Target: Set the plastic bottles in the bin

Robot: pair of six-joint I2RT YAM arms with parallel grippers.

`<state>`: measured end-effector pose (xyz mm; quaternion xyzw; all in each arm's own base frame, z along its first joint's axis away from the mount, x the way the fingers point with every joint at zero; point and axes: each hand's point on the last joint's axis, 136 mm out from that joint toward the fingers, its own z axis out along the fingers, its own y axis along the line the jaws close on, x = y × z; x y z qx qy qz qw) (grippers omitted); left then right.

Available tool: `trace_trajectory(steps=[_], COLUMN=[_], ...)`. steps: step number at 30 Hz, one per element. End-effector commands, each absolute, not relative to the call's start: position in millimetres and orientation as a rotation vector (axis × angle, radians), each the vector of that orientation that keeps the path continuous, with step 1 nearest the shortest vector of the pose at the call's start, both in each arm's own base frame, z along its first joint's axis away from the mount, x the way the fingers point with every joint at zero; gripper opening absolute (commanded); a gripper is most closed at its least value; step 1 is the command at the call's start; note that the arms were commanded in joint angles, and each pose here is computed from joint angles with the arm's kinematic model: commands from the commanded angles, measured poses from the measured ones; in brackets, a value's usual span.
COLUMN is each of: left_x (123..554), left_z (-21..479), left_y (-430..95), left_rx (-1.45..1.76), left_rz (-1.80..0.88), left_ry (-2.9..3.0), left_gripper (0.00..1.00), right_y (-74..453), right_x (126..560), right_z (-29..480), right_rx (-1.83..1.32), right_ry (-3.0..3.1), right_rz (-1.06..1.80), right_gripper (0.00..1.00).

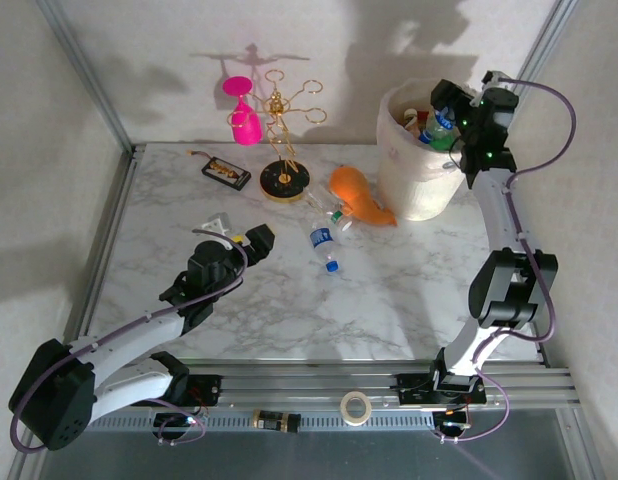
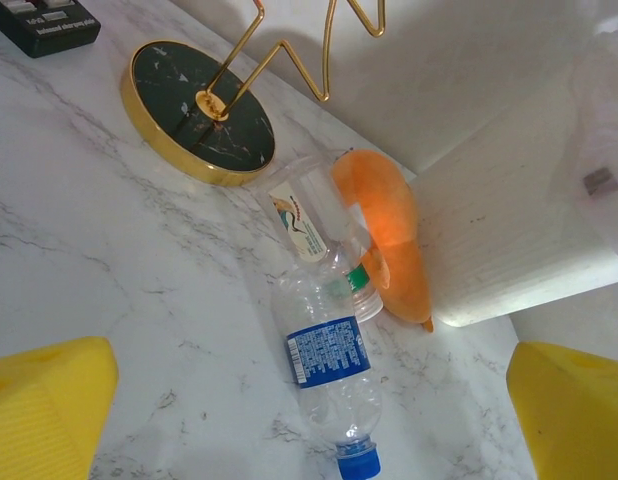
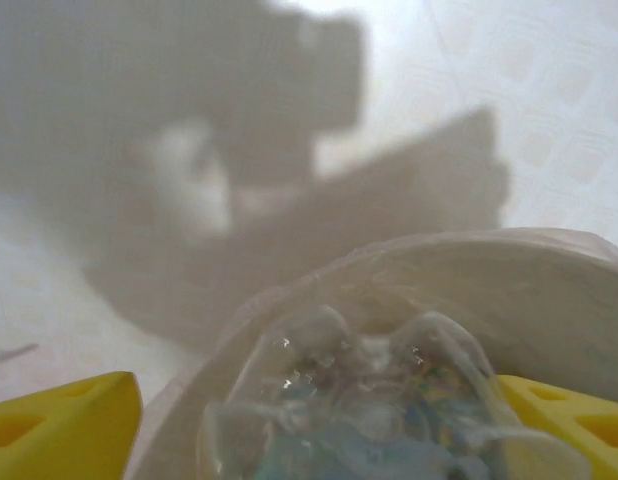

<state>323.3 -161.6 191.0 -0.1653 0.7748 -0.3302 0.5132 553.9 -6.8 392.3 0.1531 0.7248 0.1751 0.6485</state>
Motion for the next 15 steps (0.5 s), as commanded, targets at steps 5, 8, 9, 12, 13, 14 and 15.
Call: trace_trajectory(steps=[5,8,9,12,13,14,15], left_x=[327,329,330,332,333,335,336], left_z=[187,188,188,189,190,190,190], left_y=[-153,-153,-153,-150,-150,-148,-147], left_rx=[-0.449,-0.456,-0.46,-0.475,-0.48,-0.486,-0.491], left_rz=[-0.8,-0.802,-0.803,-0.804,-0.805,-0.805,-0.805], left_ry=[1.846,1.842,1.839,1.831,1.828,1.825,1.823], left_gripper=[0.99,0.99,1.0,1.0,0.99,1.0,0.99], right_y=[-25,-25,-23,-13,-9,-3,3], right_x=[519,503,498,482,477,472,467], right_z=[438,455,461,473,475,478,480], right_rx=[0.334,0.321,0.317,0.293,0.284,0.271,0.256], right_ry=[1.555,1.52,1.507,1.485,1.48,1.474,1.469], right_rz=[0.234,0.176,0.152,0.115,0.11,0.104,0.101], right_gripper=[0.99,0.99,0.99,0.99,0.99,0.99,0.99])
